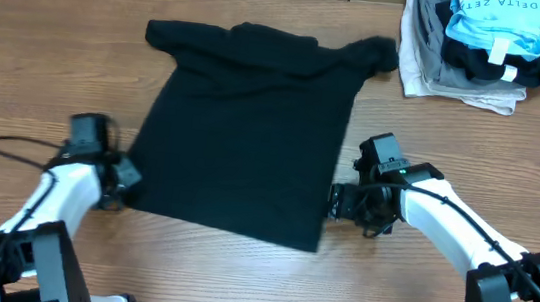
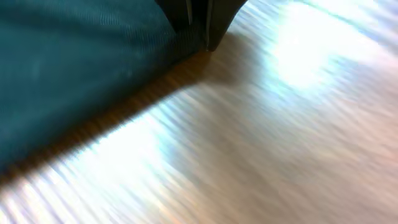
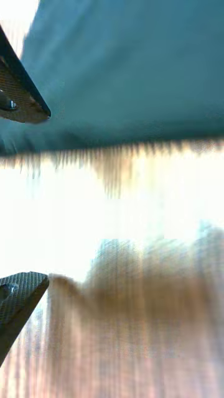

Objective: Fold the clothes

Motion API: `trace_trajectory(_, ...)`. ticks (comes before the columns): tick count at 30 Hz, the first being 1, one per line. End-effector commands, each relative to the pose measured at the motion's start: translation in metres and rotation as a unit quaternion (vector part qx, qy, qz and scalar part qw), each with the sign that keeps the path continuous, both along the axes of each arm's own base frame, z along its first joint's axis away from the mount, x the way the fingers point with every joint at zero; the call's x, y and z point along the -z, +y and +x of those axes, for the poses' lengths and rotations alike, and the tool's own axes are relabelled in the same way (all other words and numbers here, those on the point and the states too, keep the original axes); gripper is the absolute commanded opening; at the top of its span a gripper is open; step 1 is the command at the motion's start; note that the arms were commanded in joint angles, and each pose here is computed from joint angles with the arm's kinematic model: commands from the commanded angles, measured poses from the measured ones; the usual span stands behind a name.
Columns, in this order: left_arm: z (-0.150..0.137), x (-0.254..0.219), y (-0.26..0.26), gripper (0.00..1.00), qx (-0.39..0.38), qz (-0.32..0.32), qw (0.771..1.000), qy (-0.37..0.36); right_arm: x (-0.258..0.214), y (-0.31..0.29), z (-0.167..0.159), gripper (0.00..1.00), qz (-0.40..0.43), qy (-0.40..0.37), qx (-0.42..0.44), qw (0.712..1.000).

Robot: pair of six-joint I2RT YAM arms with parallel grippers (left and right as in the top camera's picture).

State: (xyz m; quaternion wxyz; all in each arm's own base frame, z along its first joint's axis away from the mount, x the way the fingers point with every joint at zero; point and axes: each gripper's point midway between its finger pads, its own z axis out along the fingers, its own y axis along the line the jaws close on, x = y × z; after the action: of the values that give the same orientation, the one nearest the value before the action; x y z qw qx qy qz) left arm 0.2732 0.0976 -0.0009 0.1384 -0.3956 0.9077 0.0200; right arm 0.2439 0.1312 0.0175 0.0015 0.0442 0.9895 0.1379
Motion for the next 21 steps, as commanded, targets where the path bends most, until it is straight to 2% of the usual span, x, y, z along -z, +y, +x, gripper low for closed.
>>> trace_trajectory(1, 0.001, -0.012, 0.069, 0.04, -0.078, 0.053, 0.995, -0.022, -0.030, 0.013, 0.036, 0.79, 0.017, -0.060, -0.006, 0.998)
trace_trajectory(5, 0.014, -0.039, 0.126, 0.04, -0.128, 0.101, 0.982, -0.091, -0.051, 0.020, 0.057, 0.80, 0.027, -0.096, -0.019, 0.995)
trace_trajectory(6, 0.014, -0.043, 0.135, 0.09, -0.136, 0.107, 0.980, -0.098, -0.056, 0.021, 0.061, 0.80, 0.029, -0.104, -0.019, 0.994)
trace_trajectory(7, 0.012, -0.047, 0.143, 0.21, -0.140, 0.112, 0.979, -0.100, -0.062, 0.023, 0.066, 0.80, 0.032, -0.114, -0.023, 0.993)
trace_trajectory(8, 0.010, -0.050, 0.148, 0.28, -0.139, 0.117, 0.979, -0.098, -0.067, 0.025, 0.071, 0.80, 0.034, -0.124, -0.029, 0.991)
trace_trajectory(9, 0.009, -0.051, 0.151, 0.31, -0.133, 0.118, 0.979, -0.094, -0.072, 0.026, 0.075, 0.80, 0.035, -0.131, -0.031, 0.990)
trace_trajectory(11, 0.006, -0.055, 0.150, 0.43, -0.111, 0.117, 0.984, -0.074, -0.082, 0.028, 0.083, 0.80, 0.037, -0.148, -0.039, 0.988)
trace_trajectory(13, 0.007, -0.062, 0.142, 0.58, -0.086, 0.099, 0.990, -0.055, -0.096, 0.031, 0.093, 0.80, 0.039, -0.171, -0.052, 0.983)
trace_trajectory(15, 0.015, -0.071, 0.130, 0.77, -0.057, 0.074, 0.994, -0.054, -0.106, 0.031, 0.101, 0.80, 0.040, -0.188, -0.059, 0.980)
trace_trajectory(17, 0.028, -0.084, 0.116, 0.89, -0.029, 0.047, 0.996, -0.063, -0.115, 0.028, 0.108, 0.81, 0.036, -0.201, -0.065, 0.977)
trace_trajectory(19, 0.041, -0.098, 0.096, 0.91, -0.001, 0.020, 0.997, -0.071, -0.122, 0.023, 0.114, 0.82, 0.033, -0.211, -0.060, 0.975)
trace_trajectory(21, 0.059, -0.110, 0.066, 0.86, 0.040, -0.014, 0.995, -0.087, -0.128, 0.017, 0.121, 0.83, 0.030, -0.221, -0.058, 0.973)
